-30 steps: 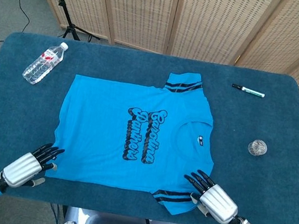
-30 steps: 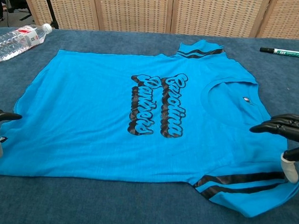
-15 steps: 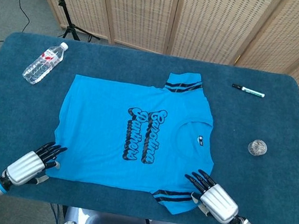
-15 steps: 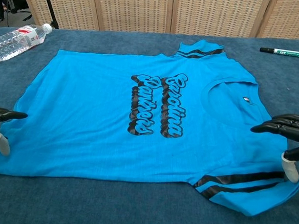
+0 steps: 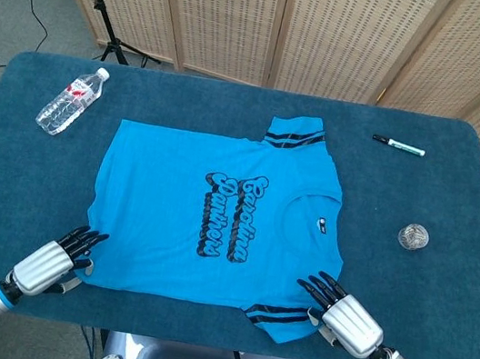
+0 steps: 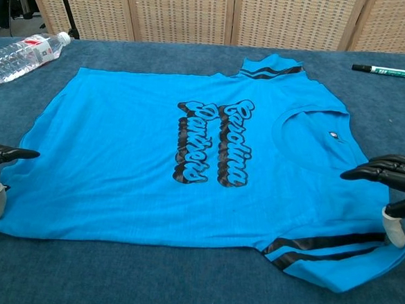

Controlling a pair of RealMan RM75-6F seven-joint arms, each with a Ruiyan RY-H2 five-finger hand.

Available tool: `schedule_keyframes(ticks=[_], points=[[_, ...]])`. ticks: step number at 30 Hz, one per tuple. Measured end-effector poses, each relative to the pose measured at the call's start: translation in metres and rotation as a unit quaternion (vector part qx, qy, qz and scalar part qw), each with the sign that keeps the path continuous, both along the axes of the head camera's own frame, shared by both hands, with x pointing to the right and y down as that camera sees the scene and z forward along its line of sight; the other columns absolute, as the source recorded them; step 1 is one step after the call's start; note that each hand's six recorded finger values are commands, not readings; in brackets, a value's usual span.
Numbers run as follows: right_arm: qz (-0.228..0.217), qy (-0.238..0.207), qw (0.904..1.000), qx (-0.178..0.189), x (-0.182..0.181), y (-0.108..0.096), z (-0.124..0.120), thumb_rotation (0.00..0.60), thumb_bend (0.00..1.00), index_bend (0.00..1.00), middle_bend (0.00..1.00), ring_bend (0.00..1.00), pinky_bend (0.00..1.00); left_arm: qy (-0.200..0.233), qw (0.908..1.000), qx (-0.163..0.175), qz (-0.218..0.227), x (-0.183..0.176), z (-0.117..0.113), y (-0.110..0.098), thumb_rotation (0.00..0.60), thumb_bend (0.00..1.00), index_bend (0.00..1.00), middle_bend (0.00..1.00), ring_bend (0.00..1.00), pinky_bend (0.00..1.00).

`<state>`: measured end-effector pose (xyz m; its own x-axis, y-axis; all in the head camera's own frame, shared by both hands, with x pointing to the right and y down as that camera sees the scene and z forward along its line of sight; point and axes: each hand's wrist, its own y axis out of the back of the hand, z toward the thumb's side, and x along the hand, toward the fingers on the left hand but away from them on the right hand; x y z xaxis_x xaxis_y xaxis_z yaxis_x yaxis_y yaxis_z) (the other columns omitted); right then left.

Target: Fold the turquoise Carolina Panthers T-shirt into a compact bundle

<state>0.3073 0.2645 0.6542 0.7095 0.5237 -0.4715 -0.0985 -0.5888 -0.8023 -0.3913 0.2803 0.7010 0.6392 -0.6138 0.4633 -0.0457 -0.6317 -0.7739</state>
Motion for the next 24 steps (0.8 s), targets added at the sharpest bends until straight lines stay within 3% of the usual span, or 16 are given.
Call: schedule_keyframes(ticks=[5,10,16,24], points=[[0.001,0.0,1.0,-0.001,0.0004,-0.0006,0.0001,0.6,0.52,0.64,0.07,0.0,0.0,0.003,1.0,-0.001,-0.002,0.0021,0.0009,-0.0011,0.6,0.4,0.58,0.0,0.0,0.0],[0.003,0.001,1.0,-0.002,0.001,-0.0013,0.0006,0.6,0.52,0.64,0.07,0.0,0.0,0.007,0.9999,-0.004,-0.009,0.0025,0.001,-0.0019,0.6,0.41,0.71,0.0,0.0,0.0],[0.001,0.001,1.0,-0.002,0.0016,0.0001,0.0001,0.6,0.52,0.64,0.07,0.0,0.0,0.017,0.9994,-0.015,-0.025,0.0015,-0.0005,-0.0027,0.6,0.42,0.8,0.0,0.0,0.0],[-0.01,-0.015,0.9998,-0.011,0.0024,0.0084,-0.0063,0.6,0.54,0.65,0.09,0.0,0.0,0.026,0.999,-0.025,-0.025,-0.0016,-0.0076,-0.003,0.6,0.42,0.82,0.0,0.0,0.0]])
